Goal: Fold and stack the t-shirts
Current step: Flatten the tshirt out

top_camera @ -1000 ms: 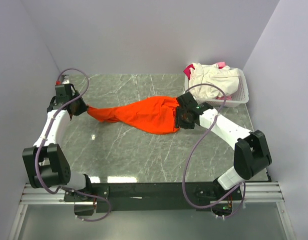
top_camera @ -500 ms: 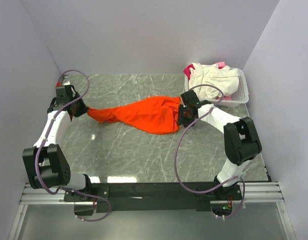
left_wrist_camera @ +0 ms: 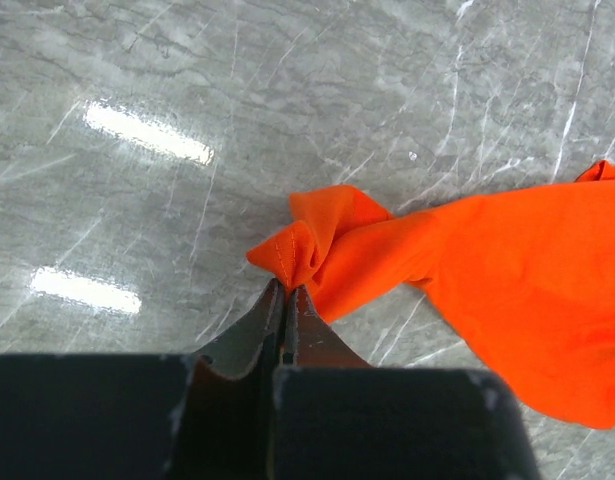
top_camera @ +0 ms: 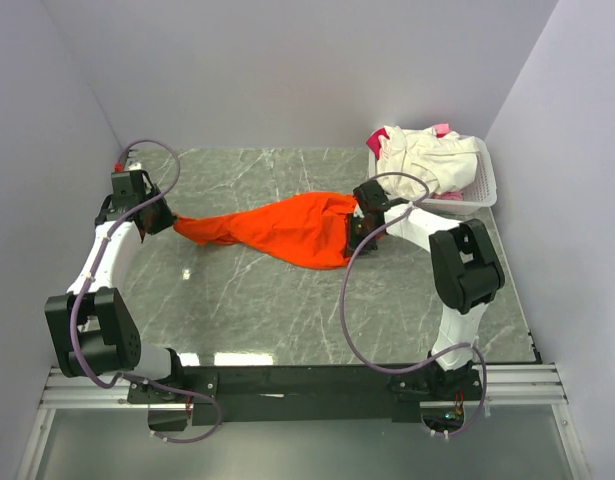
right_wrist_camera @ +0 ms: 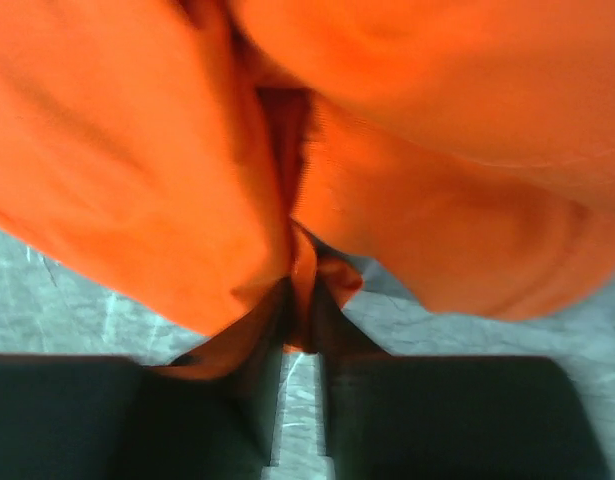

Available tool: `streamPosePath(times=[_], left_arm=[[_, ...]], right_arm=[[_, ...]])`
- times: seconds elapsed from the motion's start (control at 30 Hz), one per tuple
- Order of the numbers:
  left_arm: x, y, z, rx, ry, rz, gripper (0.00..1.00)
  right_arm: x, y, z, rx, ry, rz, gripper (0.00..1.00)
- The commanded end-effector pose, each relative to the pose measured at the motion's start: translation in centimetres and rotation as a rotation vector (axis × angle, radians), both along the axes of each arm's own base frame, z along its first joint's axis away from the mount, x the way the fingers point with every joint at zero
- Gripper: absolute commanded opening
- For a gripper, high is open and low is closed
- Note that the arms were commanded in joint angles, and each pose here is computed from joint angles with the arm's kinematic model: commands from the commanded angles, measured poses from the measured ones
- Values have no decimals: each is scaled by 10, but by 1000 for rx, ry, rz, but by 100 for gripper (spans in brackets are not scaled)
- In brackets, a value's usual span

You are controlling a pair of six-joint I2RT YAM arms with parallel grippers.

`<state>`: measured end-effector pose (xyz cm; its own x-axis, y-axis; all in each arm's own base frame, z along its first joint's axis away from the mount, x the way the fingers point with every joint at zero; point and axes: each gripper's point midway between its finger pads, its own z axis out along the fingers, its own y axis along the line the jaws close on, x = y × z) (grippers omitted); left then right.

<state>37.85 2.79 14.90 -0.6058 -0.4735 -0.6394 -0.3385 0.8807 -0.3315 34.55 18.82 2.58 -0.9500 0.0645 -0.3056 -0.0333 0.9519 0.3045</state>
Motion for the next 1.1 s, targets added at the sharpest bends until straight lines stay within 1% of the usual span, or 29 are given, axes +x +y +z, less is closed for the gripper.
streamPosePath(times=[0.0,0.07,0.27,0.3,0.37,0.5,0.63,0.67,0.7,0.73,0.77,0.8,0.87,0.9,0.93,1.07], left_arm=[[2,6,2,30,-10,0,0],[5,7,2,28,-8,3,1],[11,10,4,36,-2,10,0],[12,10,5,35,-4,11,0],[14,10,6,34,-5,10,0],[12,13,9,49,3,21,0],[9,18,14,65,-2,36,0],[10,19,15,70,-4,38,0],[9,18,15,70,-3,38,0],[10,18,16,65,-7,34,1],[11,17,15,62,-7,29,0],[12,16,15,56,-10,26,0],[14,11,13,35,-13,11,0],[15,10,14,28,-16,5,0],[15,9,13,22,-16,0,0],[12,9,12,30,-16,-4,0]], right_arm=[[9,17,19,76,-22,60,16],[8,18,23,77,-21,69,0],[-8,10,55,80,-39,48,0],[-14,8,66,86,-45,45,0],[-24,4,74,83,-35,35,0],[-57,-15,94,30,23,-14,0],[-71,-27,113,8,23,-60,0],[-70,-28,115,3,17,-70,2],[-68,-30,116,-7,7,-79,10],[-63,-35,117,-22,-10,-101,19],[-60,-37,116,-31,-12,-112,33],[-57,-38,113,-38,-11,-121,38],[-57,-39,105,-53,-5,-119,45],[-56,-38,101,-50,-11,-116,46],[-65,-39,90,-59,13,-105,47],[-84,-37,68,-49,33,-67,47]])
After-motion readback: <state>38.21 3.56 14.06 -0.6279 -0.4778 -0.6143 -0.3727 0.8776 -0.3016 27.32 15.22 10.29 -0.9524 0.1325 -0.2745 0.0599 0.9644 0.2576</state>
